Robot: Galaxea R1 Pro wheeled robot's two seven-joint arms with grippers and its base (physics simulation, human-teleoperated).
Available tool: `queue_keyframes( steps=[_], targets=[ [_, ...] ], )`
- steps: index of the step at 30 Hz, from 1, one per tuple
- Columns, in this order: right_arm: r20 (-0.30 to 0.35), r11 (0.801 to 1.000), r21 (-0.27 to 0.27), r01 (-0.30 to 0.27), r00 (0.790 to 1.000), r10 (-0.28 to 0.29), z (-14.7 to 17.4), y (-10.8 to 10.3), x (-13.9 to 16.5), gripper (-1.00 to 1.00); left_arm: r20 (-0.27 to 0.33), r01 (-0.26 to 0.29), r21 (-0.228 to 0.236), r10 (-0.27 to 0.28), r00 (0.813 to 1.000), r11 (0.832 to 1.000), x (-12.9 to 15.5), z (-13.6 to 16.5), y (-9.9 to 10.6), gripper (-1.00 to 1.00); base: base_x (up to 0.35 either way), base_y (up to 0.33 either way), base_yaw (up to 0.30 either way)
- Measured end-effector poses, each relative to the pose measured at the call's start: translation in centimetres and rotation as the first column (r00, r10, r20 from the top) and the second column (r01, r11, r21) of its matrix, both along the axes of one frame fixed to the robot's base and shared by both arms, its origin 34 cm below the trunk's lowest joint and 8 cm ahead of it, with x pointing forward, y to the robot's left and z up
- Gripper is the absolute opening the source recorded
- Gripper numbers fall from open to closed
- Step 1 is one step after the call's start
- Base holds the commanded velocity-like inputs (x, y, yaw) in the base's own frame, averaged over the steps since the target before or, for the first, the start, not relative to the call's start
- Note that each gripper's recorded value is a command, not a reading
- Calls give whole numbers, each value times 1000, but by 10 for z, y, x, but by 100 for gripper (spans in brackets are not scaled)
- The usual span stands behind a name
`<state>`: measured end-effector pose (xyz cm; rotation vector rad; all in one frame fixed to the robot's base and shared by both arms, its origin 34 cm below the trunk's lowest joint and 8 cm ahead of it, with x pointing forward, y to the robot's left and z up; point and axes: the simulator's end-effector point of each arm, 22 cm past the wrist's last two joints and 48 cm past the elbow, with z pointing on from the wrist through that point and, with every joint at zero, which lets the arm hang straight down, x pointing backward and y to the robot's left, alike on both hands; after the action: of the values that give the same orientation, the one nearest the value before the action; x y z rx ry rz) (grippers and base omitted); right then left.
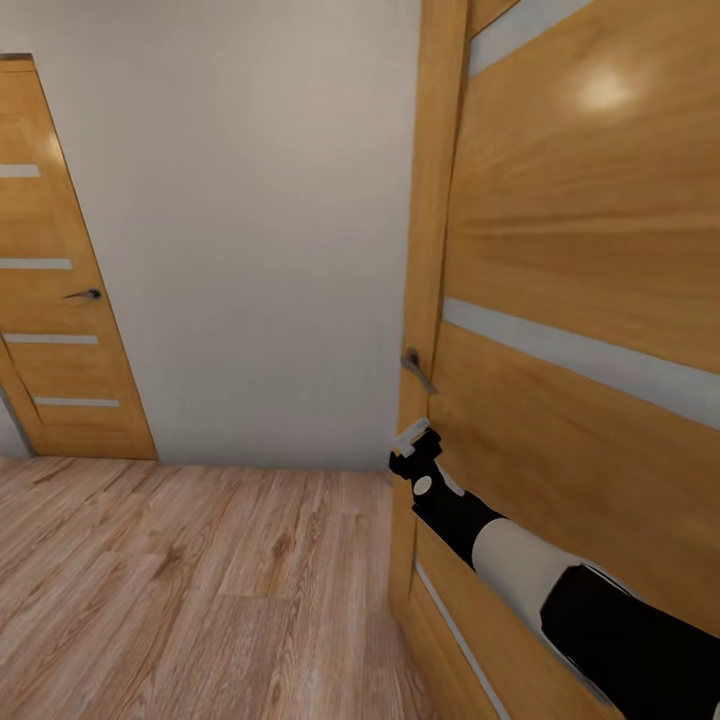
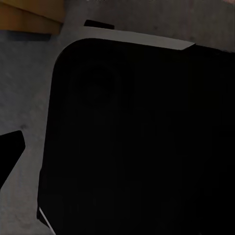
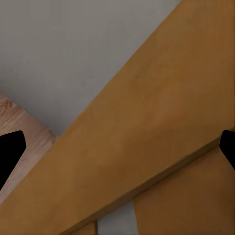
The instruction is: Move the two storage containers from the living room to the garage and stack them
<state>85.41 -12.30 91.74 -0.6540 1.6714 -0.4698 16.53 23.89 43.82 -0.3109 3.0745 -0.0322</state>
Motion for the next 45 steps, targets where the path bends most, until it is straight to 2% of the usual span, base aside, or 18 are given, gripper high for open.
queue_keyframes(
  steps=[3, 7, 12, 22, 33, 38, 45],
  targets=[
    [0, 1000, -14, 2, 1000, -2, -1, -5, 1, 100, 1, 0, 0, 0, 1000, 1000, 0, 0, 0, 100, 11, 0, 0],
    [0, 999, -18, 34, 999, -34, -2, -27, 3, 100, 1, -1, 0, 1, 1000, 1000, 0, 0, 0, 100, 2, 0, 0],
    [0, 999, -30, 36, 999, -36, -3, -33, 4, 100, 2, -1, 0, 1, 1000, 1000, 1, 0, 0, 100, 0, 0, 0],
    [5, 994, -50, 93, 996, -93, -4, -80, 8, 100, 1, -1, 0, 1, 1000, 1000, 1, 0, 0, 100, 0, 0, 0],
    [5, 990, -71, 118, 993, -118, -5, -103, 9, 100, 2, -1, 0, 1, 1000, 1000, 1, 0, 0, 100, 0, -12, 0],
    [-1, 989, -38, 144, 989, -145, -5, -110, 10, 100, 2, -1, -1, 1, 1000, 1000, 1, 0, 0, 100, 0, -134, 0],
    [-1, 989, -39, 143, 990, -143, -5, -110, 10, 100, 2, -1, 0, 1, 1000, 1000, 1, 0, 0, 100, 0, -25, 0]
  ],
)
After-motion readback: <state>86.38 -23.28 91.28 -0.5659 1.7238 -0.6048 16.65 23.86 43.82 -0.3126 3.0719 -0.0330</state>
